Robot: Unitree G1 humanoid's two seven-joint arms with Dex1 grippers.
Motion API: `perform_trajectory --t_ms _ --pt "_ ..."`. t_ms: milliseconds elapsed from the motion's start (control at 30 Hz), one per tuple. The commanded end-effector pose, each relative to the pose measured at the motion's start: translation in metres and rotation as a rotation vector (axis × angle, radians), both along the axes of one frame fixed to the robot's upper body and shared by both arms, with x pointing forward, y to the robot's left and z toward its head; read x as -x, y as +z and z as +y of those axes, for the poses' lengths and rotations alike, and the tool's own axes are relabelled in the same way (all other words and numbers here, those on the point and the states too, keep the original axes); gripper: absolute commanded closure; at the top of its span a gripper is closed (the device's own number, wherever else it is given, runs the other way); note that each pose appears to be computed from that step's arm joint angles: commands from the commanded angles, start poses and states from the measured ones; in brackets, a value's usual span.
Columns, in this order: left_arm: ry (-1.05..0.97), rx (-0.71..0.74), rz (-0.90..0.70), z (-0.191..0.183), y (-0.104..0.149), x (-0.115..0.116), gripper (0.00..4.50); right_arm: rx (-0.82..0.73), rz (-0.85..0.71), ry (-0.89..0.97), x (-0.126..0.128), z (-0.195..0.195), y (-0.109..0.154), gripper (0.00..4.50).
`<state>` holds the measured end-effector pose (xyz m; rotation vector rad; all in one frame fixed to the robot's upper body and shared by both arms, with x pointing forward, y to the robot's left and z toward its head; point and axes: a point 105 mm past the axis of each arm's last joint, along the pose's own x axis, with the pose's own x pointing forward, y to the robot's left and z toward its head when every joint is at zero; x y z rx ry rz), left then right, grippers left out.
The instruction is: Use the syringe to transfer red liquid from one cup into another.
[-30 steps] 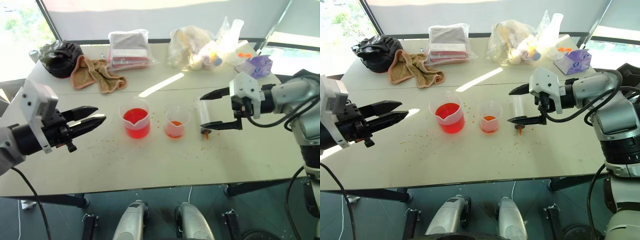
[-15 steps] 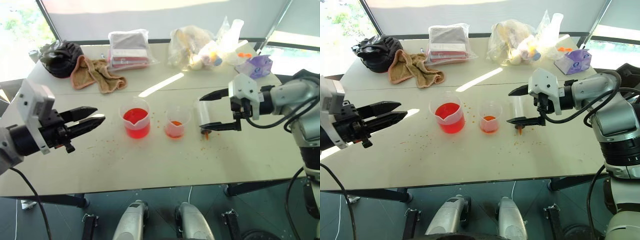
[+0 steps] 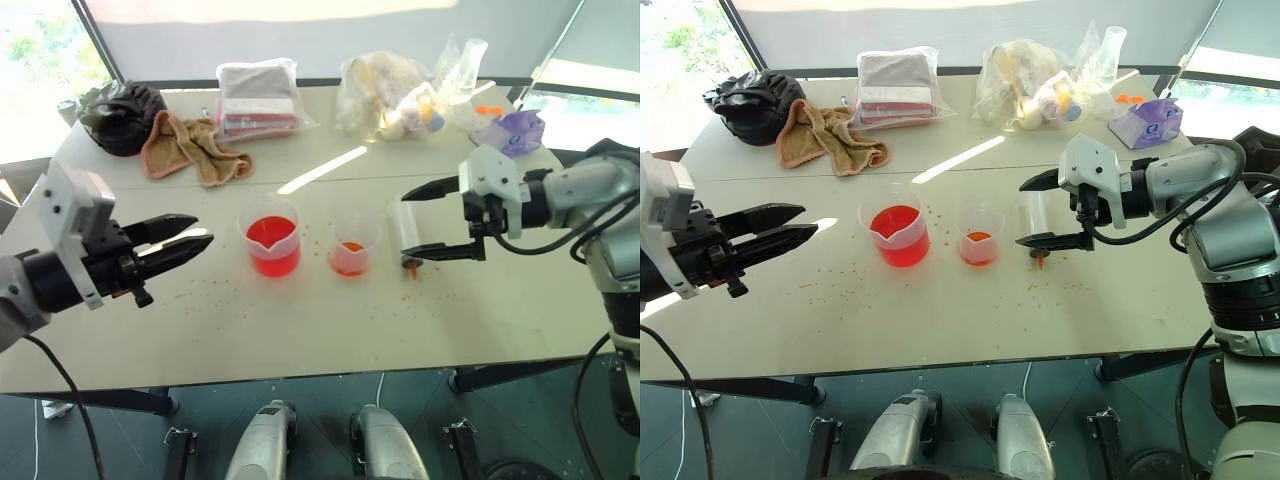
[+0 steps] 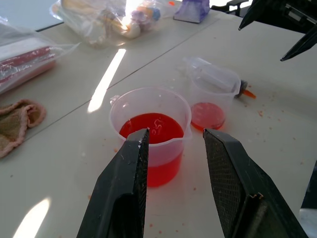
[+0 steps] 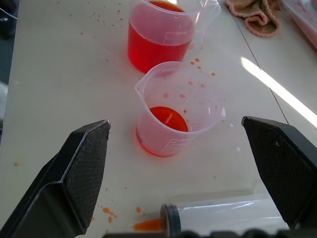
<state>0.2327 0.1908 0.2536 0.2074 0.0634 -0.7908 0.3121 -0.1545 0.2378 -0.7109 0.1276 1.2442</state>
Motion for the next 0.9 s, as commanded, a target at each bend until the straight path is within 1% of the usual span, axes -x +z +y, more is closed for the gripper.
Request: perform_trajectory --t_ms 33,100,133,200,267,333,433,500,633,700,833,900 --pt "-0.006 0.001 -0.060 -0.002 0.011 -0.001 2.69 -0.034 -0.048 -0.035 -0.001 -0.003 0.023 0.05" --pt "-0.015 0.011 -0.078 -0.006 0.014 -0.003 2.69 -0.067 -0.029 -0.083 -0.006 -0.002 0.029 0.05" --pt "-0.019 0.021 -0.092 -0.010 0.016 -0.005 2.69 -0.076 -0.028 -0.138 -0.014 -0.004 0.033 0.05" --pt "-0.038 0.045 -0.115 -0.018 0.019 -0.009 2.69 -0.117 0.028 -0.238 -0.027 -0.007 0.039 0.05" --pt "-0.054 0.064 -0.127 -0.026 0.020 -0.014 2.69 -0.105 0.075 -0.323 -0.038 -0.009 0.040 0.05" --pt "-0.080 0.071 -0.125 -0.032 0.019 -0.015 2.69 -0.124 0.085 -0.400 -0.049 -0.006 0.046 0.05" --pt "-0.086 0.064 -0.127 -0.034 0.018 -0.016 2.69 -0.097 0.127 -0.516 -0.062 -0.006 0.045 0.05" --pt "-0.101 0.068 -0.129 -0.035 0.018 -0.016 2.69 -0.087 0.234 -0.605 -0.069 -0.004 0.039 0.05" --pt "-0.111 0.076 -0.138 -0.040 0.018 -0.018 2.69 -0.002 0.400 -0.894 -0.086 -0.011 0.018 0.05" --pt "-0.117 0.078 -0.137 -0.042 0.016 -0.018 2.69 0.028 0.478 -1.011 -0.090 -0.016 0.007 0.05" --pt "-0.118 0.079 -0.142 -0.043 0.016 -0.018 2.69 0.103 0.571 -1.089 -0.089 -0.015 -0.011 0.05" --pt "-0.117 0.079 -0.145 -0.043 0.017 -0.018 2.69 0.134 0.580 -1.115 -0.091 -0.014 -0.019 0.05"
